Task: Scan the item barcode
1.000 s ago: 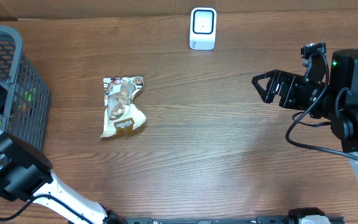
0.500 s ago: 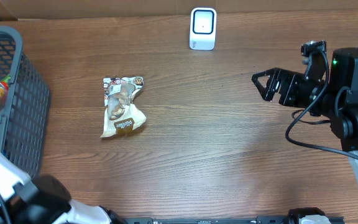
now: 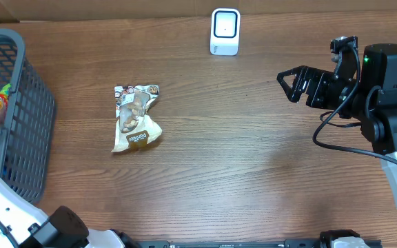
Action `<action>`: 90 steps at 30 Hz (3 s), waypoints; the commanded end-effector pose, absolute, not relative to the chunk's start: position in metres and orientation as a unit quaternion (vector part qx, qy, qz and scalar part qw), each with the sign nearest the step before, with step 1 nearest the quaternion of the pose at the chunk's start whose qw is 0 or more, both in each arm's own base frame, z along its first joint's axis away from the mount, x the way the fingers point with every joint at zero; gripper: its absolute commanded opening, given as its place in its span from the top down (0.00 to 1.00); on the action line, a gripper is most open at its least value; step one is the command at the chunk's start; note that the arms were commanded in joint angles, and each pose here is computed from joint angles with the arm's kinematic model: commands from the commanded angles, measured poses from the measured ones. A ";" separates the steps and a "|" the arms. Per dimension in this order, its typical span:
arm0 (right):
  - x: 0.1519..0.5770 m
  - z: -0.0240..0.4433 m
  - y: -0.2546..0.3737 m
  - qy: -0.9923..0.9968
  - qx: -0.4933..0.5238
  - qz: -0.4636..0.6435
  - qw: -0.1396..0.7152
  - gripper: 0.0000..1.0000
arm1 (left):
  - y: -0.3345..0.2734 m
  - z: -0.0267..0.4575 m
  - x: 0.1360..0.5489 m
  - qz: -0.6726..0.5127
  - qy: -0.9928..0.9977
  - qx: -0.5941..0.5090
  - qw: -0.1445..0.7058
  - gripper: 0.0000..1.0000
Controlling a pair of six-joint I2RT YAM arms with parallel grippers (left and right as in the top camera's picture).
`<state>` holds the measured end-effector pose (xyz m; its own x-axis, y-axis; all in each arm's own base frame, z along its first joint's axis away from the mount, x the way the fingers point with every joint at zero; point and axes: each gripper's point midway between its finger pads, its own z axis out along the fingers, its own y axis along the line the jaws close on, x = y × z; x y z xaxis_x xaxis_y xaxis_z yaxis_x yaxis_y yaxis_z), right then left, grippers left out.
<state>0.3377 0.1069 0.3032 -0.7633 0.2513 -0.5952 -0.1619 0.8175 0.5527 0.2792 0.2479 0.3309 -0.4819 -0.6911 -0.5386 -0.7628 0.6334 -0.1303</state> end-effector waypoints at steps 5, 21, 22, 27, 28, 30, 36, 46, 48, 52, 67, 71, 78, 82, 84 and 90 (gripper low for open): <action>0.337 0.315 0.108 0.883 0.020 0.310 0.352 0.00 | 0.236 0.359 0.270 0.065 0.847 -0.416 0.323 0.96; 0.333 0.314 0.112 0.884 0.016 0.322 0.340 0.00 | 0.195 0.437 0.252 0.069 0.818 -0.344 0.456 0.96; 0.332 0.313 0.112 0.884 0.016 0.322 0.339 0.00 | 0.192 0.444 0.247 0.074 0.813 -0.342 0.465 0.96; 0.330 0.311 0.112 0.886 0.018 0.321 0.334 0.00 | 0.191 0.455 0.233 0.104 0.799 -0.349 0.478 0.93; 0.330 0.311 0.112 0.886 0.019 0.321 0.333 0.00 | 0.195 0.453 0.234 0.108 0.800 -0.354 0.472 0.85; 0.330 0.311 0.112 0.887 0.019 0.321 0.331 0.00 | 0.205 0.445 0.237 0.114 0.802 -0.366 0.458 0.51; 0.326 0.307 0.112 0.891 0.022 0.320 0.321 0.00 | 0.250 0.398 0.254 0.130 0.810 -0.425 0.383 0.13; 0.323 0.303 0.111 0.895 0.026 0.319 0.311 0.00 | 0.321 0.294 0.273 0.071 0.826 -0.493 0.263 0.00; 0.323 0.304 0.111 0.895 0.026 0.319 0.312 0.00 | 0.331 0.272 0.278 0.039 0.828 -0.501 0.248 0.00; 0.324 0.305 0.112 0.893 0.024 0.320 0.316 0.00 | 0.337 0.219 0.292 -0.021 0.851 -0.485 0.199 0.01; 0.322 0.303 0.111 0.895 0.026 0.319 0.310 0.00 | 0.318 0.074 0.292 -0.113 0.865 -0.488 0.002 0.08; 0.322 0.303 0.111 0.895 0.026 0.319 0.310 0.00 | 0.313 0.067 0.298 -0.115 0.872 -0.476 -0.004 0.25; 0.320 0.300 0.111 0.898 0.028 0.318 0.303 0.00 | 0.302 0.066 0.308 -0.108 0.889 -0.445 -0.010 0.96; 0.320 0.300 0.111 0.898 0.028 0.318 0.303 0.00 | 0.296 0.068 0.310 -0.114 0.890 -0.442 -0.011 0.96; 0.320 0.300 0.111 0.898 0.028 0.318 0.303 0.00 | 0.296 0.078 0.312 -0.116 0.889 -0.442 0.000 0.96; 0.320 0.300 0.111 0.898 0.028 0.318 0.303 0.00 | 0.308 0.182 0.310 -0.071 0.885 -0.442 0.128 0.96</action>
<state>0.3183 0.1118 0.2889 -0.8296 0.2389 -0.5047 -0.1255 0.8009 0.5854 0.3050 0.3056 0.0825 -0.5899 -0.8038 0.0775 -0.8012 0.5707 -0.1798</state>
